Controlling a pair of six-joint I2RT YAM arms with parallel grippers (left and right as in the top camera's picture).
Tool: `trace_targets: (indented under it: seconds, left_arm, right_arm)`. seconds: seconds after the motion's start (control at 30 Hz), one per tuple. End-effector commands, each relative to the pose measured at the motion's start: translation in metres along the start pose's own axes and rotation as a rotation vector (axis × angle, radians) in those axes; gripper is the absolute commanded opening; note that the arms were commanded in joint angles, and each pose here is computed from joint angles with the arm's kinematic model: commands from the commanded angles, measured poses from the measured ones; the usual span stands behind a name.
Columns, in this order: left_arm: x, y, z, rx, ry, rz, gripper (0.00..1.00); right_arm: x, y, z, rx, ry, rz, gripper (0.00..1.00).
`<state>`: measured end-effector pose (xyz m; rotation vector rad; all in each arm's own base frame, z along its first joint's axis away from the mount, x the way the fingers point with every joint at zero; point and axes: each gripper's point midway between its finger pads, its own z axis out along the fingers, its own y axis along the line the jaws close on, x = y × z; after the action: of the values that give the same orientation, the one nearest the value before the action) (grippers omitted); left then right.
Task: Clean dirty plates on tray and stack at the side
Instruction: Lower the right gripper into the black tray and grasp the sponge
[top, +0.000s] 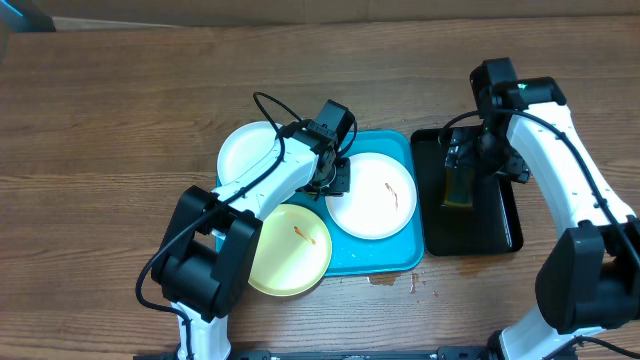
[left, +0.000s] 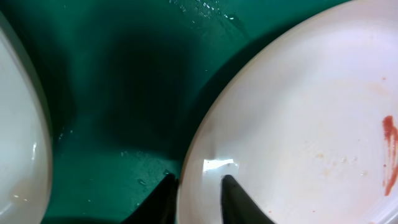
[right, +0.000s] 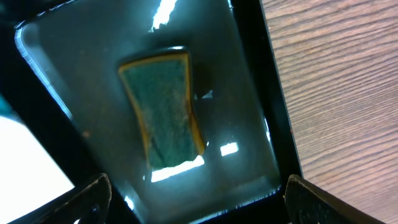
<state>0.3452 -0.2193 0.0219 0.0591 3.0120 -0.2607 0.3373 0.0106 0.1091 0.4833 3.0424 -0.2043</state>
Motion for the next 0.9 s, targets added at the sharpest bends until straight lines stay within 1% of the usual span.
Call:
trace_targets:
  seconds: [0.0,0.1,0.23,0.33,0.4,0.47,0.5,0.53,0.57,0.6,0.63,0.7,0.73,0.83,0.87]
  left_arm:
    - [0.002,-0.001,0.006,-0.004,0.005,0.010,0.22]
    - [-0.002,0.000,0.007,-0.013,-0.016,0.013,0.24]
    - [-0.002,0.001,0.007,-0.015,-0.015,0.013,0.31]
    - [-0.002,0.001,0.007,-0.015,-0.015,0.013,0.33]
    - [-0.002,0.001,0.007,-0.015,-0.015,0.014,0.33]
    - [-0.002,0.001,0.007,-0.016,-0.014,0.013,0.34]
    - [-0.002,0.001,0.007,-0.016,-0.014,0.013,0.34]
    - [-0.001,0.002,0.007,-0.018,-0.010,0.013,0.34]
    - [0.000,0.002,0.007,-0.020,-0.006,0.013,0.35]
    - [0.001,0.002,0.007,-0.020,-0.004,0.013,0.35]
    - [0.001,0.002,0.007,-0.020,-0.004,0.013,0.35]
    - [0.002,0.001,0.007,-0.020,-0.003,0.016,0.36]
    - [0.002,0.001,0.007,-0.020,-0.003,0.017,0.36]
    - [0.003,0.000,0.007,-0.015,0.002,0.016,0.37]
    - [0.003,0.000,0.007,-0.015,0.002,0.016,0.37]
  right_arm:
    - [0.003,-0.014,0.020,0.054,0.004,0.084,0.90]
    - [0.012,-0.015,0.039,0.061,0.020,0.083,0.90]
    - [0.024,-0.016,0.065,0.067,0.034,0.084,0.90]
    - [0.027,-0.006,0.082,0.009,0.025,0.078,0.89]
    - [0.027,0.005,0.090,-0.051,0.014,0.028,0.87]
    - [0.028,0.008,0.095,-0.069,0.007,0.009,0.83]
    - [0.028,0.008,0.096,-0.069,0.007,0.009,0.79]
    - [0.029,0.008,0.098,-0.069,0.008,0.009,0.72]
    - [0.029,0.008,0.098,-0.069,0.007,0.009,0.73]
    - [0.028,0.008,0.098,-0.070,0.005,0.008,0.77]
    - [0.027,0.008,0.097,-0.071,0.001,-0.006,0.79]
    - [0.025,0.008,0.091,-0.069,0.005,-0.033,0.84]
    - [0.024,0.008,0.086,-0.068,0.008,-0.033,0.87]
    - [0.013,0.011,0.062,-0.081,0.009,-0.033,0.90]
    - [0.012,0.012,0.060,-0.085,0.008,-0.034,0.93]
